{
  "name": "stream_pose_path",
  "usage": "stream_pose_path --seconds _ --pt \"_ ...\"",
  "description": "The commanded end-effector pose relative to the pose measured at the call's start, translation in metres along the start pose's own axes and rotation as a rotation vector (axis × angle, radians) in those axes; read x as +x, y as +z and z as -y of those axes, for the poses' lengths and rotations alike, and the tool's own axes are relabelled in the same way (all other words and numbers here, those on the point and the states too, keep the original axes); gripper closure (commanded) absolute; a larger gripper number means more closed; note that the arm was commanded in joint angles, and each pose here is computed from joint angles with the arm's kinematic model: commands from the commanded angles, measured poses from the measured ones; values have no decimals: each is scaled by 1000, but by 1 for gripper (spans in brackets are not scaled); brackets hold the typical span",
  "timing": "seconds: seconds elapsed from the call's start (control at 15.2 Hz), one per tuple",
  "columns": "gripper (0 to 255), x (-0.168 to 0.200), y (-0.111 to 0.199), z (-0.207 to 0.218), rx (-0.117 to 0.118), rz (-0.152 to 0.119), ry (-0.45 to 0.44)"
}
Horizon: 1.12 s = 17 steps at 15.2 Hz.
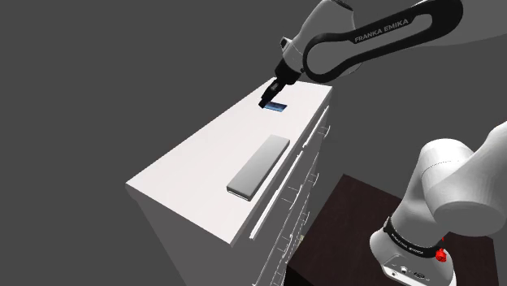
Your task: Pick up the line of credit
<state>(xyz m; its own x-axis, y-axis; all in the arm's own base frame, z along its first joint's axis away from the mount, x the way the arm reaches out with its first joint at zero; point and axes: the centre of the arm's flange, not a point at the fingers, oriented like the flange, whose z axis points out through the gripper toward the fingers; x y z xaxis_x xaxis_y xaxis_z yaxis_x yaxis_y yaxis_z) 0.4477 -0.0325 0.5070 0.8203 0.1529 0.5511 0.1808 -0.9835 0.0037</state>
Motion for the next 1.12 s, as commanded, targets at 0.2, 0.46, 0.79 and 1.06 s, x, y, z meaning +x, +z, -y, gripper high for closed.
stream_pose_path --seconds 0.2,0.46,0.79,1.06 --pt "255 0 0 0 0 0 0" --pt "255 6 -9 0 0 0 0" --pt "255 20 -31 0 0 0 0" --pt "255 32 -48 0 0 0 0"
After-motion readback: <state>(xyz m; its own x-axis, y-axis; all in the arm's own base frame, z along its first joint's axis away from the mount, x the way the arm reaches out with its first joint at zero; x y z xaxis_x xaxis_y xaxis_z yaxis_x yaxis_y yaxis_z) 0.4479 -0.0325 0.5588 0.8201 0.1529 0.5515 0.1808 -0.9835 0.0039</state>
